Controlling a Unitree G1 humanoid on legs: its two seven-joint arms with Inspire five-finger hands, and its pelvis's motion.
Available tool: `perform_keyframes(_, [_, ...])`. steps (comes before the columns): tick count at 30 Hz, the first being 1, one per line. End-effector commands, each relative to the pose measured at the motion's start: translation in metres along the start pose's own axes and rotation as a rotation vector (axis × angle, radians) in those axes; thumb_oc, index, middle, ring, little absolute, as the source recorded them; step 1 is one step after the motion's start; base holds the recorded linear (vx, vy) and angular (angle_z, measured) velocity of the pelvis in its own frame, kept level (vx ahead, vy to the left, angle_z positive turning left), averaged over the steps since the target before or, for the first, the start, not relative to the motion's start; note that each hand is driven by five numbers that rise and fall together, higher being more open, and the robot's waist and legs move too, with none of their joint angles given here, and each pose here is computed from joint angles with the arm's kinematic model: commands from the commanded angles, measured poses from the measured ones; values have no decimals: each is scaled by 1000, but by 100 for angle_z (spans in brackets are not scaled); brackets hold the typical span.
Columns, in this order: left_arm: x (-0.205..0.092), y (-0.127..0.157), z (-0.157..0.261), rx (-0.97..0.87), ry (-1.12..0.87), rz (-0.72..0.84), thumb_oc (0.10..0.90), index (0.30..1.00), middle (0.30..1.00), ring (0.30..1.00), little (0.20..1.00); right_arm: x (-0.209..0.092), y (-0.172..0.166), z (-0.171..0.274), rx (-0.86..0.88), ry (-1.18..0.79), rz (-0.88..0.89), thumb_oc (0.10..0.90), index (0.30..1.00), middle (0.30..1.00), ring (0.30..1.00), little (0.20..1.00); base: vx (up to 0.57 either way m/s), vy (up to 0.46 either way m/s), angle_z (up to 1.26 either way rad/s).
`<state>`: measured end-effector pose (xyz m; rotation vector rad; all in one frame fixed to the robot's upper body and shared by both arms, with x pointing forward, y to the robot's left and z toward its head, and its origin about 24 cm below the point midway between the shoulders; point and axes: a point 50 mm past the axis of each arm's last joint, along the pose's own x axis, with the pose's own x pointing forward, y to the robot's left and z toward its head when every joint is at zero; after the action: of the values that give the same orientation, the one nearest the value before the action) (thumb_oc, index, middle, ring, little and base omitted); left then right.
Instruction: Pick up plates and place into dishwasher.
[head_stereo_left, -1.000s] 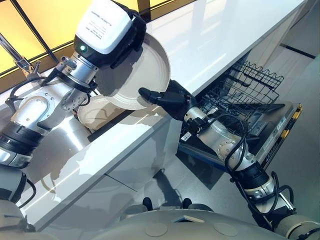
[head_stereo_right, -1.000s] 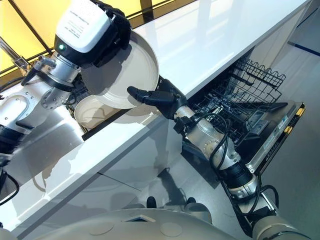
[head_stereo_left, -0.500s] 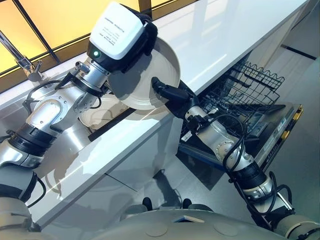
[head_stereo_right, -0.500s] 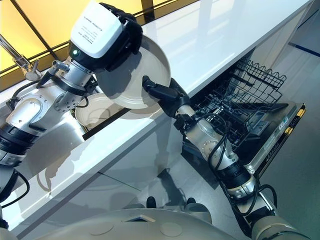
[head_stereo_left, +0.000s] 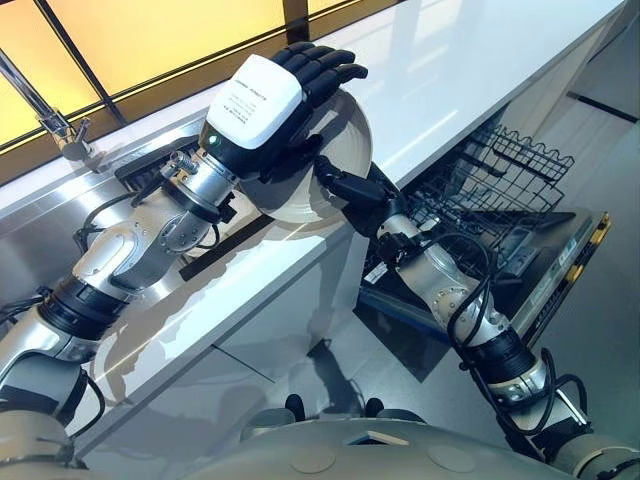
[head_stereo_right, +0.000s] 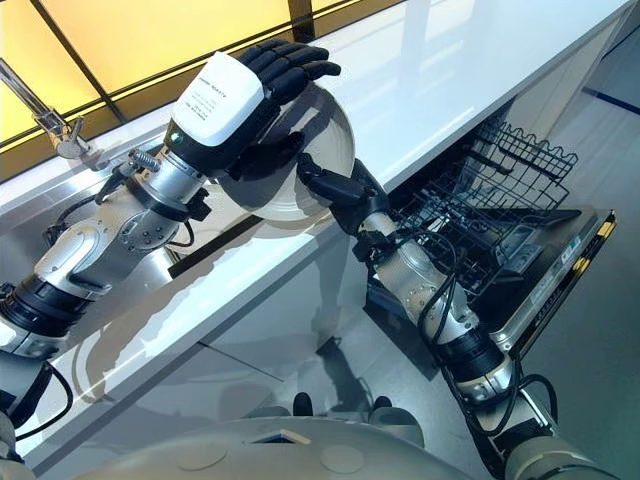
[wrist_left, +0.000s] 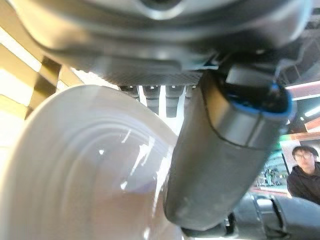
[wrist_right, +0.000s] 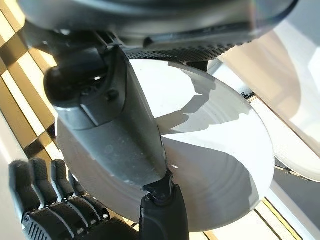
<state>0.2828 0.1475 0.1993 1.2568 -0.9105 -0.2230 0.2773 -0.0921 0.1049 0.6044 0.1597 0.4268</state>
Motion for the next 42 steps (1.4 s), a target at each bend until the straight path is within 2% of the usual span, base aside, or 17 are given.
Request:
perform_keyframes(1, [11, 44, -22, -83, 95, 217, 800, 900, 900, 900, 900, 0, 33, 61, 57, -352, 175, 100, 300, 300, 300, 200, 0, 0, 0])
perform_keyframes(6, [1, 40, -31, -193, 177, 258, 800, 900, 900, 900, 900, -4, 25, 67, 32, -411, 117, 100, 300, 300, 300, 200, 0, 0, 0])
perform_keyframes(7, [-4, 42, -35, -216, 201, 287, 800, 900, 900, 900, 900, -9, 18, 78, -20, -496, 61, 100, 300, 300, 300, 200, 0, 0, 0])
perform_keyframes(8, [-4, 42, -35, -216, 202, 287, 800, 900, 900, 900, 900, -9, 18, 78, -21, -496, 61, 100, 300, 300, 300, 200, 0, 0, 0])
perform_keyframes(10, [-16, 48, -43, -250, 245, 347, 800, 900, 900, 900, 900, -29, 8, 115, -220, -770, -83, 100, 300, 300, 300, 200, -18, 2, 0])
perform_keyframes(13, [-28, 54, -50, -264, 290, 387, 800, 900, 900, 900, 900, -50, 0, 147, -382, -983, -227, 100, 300, 300, 300, 200, 3, 4, 2])
perform_keyframes(15, [-40, 60, -58, -318, 329, 434, 800, 900, 900, 900, 900, -72, -11, 170, -547, -1168, -402, 100, 300, 300, 300, 200, 0, 0, 0])
perform_keyframes(17, [-52, 62, -63, -349, 368, 458, 800, 900, 900, 900, 900, -92, -23, 186, -695, -1290, -571, 100, 300, 300, 300, 200, 0, 0, 0])
perform_keyframes(19, [-63, 66, -69, -407, 412, 491, 800, 900, 900, 900, 900, -109, -41, 205, -851, -1331, -762, 100, 300, 300, 300, 200, 22, -30, -2])
perform_keyframes(24, [-81, 65, -80, -555, 481, 520, 800, 900, 900, 900, 900, -129, -69, 223, -1036, -1265, -994, 100, 300, 300, 300, 200, 9, -38, -2])
perform_keyframes(29, [-98, 52, -86, -678, 544, 488, 800, 900, 900, 900, 900, -147, -96, 228, -1268, -1120, -1211, 100, 300, 300, 300, 200, 56, -50, 5])
perform_keyframes(31, [-104, 47, -89, -774, 546, 449, 800, 900, 900, 900, 900, -159, -120, 231, -1376, -975, -1336, 100, 300, 300, 300, 200, 64, -86, 10])
perform_keyframes(34, [-108, 46, -87, -805, 534, 405, 800, 900, 900, 900, 900, -171, -145, 227, -1464, -757, -1424, 100, 300, 300, 300, 200, 79, -105, 14])
perform_keyframes(38, [-111, 46, -89, -805, 540, 357, 800, 900, 900, 900, 900, -179, -166, 223, -1514, -533, -1475, 100, 300, 300, 300, 200, 62, -139, 15])
perform_keyframes(42, [-108, 48, -92, -821, 524, 357, 800, 900, 900, 900, 900, -186, -176, 231, -1548, -411, -1545, 100, 300, 300, 300, 200, 22, -137, 27])
